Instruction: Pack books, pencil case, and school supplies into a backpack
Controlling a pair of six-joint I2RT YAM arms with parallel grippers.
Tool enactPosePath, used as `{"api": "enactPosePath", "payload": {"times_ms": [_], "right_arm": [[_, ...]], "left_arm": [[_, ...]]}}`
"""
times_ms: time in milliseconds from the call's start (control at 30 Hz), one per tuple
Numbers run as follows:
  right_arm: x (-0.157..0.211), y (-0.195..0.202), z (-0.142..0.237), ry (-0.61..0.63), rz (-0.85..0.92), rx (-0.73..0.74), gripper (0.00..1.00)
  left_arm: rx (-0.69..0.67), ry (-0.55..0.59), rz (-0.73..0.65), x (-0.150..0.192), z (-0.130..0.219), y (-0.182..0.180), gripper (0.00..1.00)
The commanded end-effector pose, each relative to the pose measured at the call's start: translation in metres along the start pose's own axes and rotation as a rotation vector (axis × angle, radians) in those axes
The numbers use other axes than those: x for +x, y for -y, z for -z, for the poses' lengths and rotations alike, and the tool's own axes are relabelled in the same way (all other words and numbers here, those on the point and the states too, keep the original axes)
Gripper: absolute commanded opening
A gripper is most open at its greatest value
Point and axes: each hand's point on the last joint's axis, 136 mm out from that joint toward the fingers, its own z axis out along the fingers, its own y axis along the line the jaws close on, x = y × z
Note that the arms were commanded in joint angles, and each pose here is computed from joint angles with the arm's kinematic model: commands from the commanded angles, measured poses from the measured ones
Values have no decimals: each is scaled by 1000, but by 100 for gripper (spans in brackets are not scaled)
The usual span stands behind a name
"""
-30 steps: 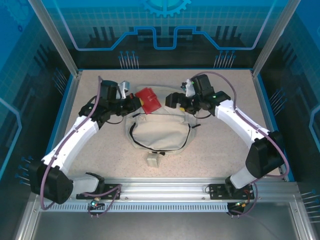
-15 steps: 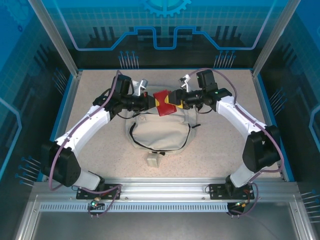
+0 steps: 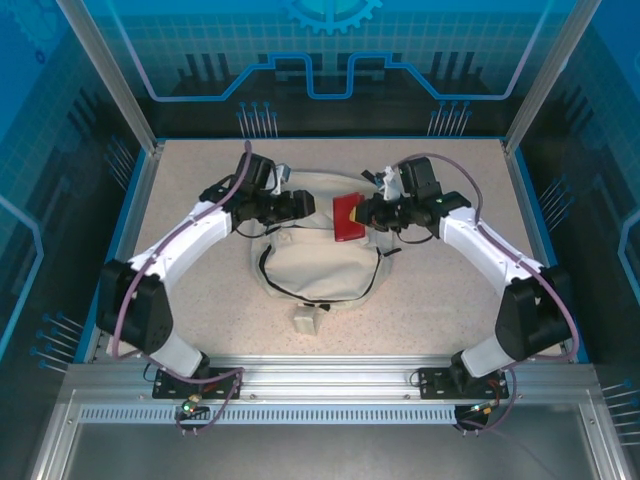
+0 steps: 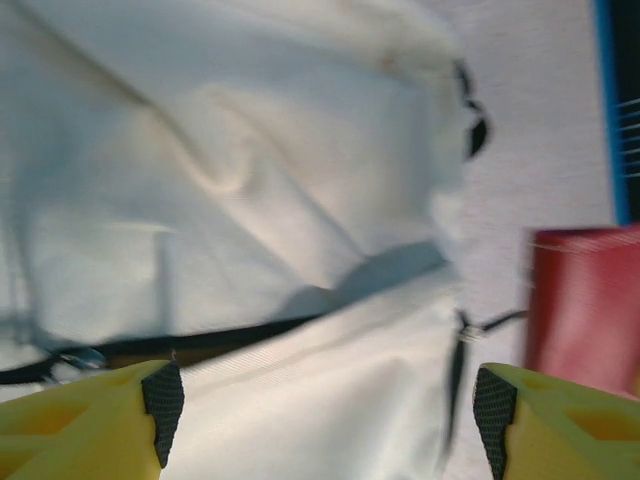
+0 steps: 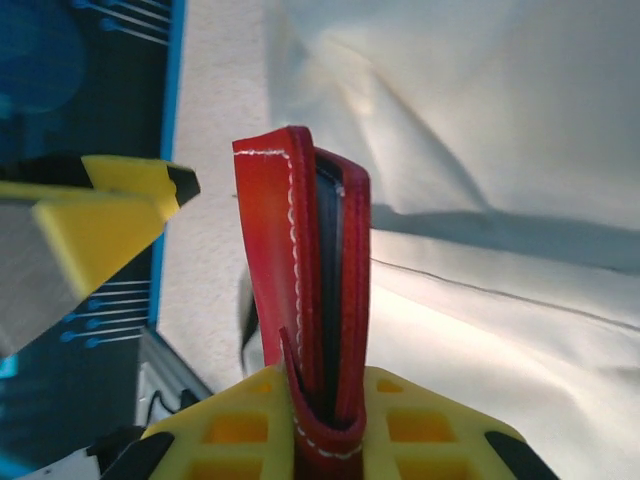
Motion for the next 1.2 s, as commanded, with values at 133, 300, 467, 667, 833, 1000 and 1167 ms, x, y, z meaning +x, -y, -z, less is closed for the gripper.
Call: {"api": "enactPosePath", "payload": {"times_ms": [133,300,467,667,833,1000,1167], "right_arm": [[16,37,4,31,-102,168,15],[32,58,4,16,-151,240,15],[37,69,11,36,-168,293,15],[35,70,27,96,-169,325,14],[36,65,34,128,-176,299,15],[37,57,32,132,-192,244,14],[39,56,34,138,-197,237,15]], "left_arm": [[-99,-64,-68,17,-53,-40,77],[-38,-153,33,62,-66,-40,77],[44,-204,108,95,-66,-15,77],[-217,-108,86,69,-33,-29,76],[-243,-52,86,47,-14,-10,73],[-203,-44,76,31,-27,23,66],[-280,-105,63,38,-60,34,62]]}}
